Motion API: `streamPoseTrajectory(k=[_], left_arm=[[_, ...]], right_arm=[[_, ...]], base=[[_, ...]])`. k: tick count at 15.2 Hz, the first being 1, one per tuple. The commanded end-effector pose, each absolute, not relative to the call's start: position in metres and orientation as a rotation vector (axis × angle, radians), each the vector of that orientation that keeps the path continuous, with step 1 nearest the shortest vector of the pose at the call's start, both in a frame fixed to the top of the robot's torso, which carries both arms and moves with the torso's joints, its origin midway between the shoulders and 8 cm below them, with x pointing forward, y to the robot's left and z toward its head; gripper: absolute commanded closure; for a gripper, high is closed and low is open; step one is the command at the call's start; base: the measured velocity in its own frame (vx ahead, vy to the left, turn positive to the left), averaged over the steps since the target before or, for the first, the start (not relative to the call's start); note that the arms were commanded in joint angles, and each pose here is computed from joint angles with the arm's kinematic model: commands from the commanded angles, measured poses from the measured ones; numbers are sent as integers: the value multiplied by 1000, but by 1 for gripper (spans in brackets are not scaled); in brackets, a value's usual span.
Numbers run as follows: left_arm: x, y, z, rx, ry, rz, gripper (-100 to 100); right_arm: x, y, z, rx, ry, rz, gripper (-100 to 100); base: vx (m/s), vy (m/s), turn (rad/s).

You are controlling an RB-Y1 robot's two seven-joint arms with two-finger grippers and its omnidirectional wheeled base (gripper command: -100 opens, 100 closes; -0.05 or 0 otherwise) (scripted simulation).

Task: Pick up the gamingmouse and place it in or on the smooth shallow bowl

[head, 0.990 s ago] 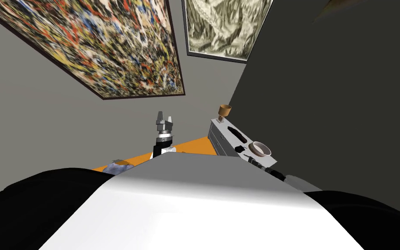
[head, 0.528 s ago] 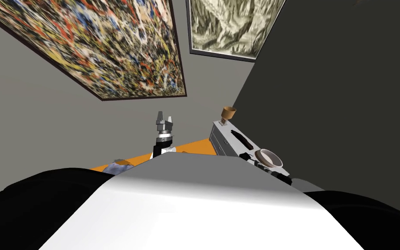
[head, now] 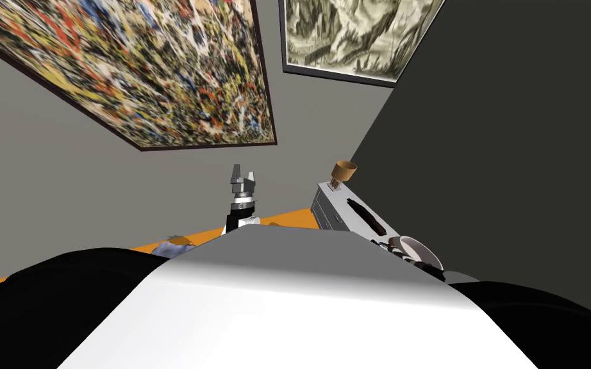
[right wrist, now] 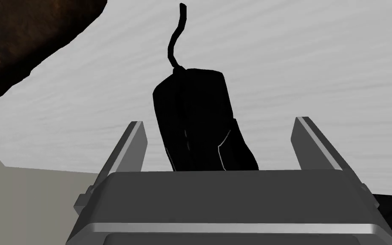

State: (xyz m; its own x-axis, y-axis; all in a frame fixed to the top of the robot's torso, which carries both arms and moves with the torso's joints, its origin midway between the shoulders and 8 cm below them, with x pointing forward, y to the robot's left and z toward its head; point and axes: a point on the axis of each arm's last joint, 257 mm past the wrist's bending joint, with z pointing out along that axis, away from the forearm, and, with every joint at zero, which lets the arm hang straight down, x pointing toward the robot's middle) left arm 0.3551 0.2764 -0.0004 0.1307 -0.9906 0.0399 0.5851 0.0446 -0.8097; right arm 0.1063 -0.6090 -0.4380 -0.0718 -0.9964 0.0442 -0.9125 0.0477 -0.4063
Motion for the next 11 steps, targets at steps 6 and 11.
streamPoseTrajectory(k=[6,11], left_arm=[[355,276,0,-799,647,-1342,0],[355,276,0,-799,647,-1342,0]], right_arm=[[85,-629,-450,-2056,2078,-542,-100],[84,-626,-454,-2049,2082,-545,100]], base=[[106,-17,59],[-13,-37,26]])
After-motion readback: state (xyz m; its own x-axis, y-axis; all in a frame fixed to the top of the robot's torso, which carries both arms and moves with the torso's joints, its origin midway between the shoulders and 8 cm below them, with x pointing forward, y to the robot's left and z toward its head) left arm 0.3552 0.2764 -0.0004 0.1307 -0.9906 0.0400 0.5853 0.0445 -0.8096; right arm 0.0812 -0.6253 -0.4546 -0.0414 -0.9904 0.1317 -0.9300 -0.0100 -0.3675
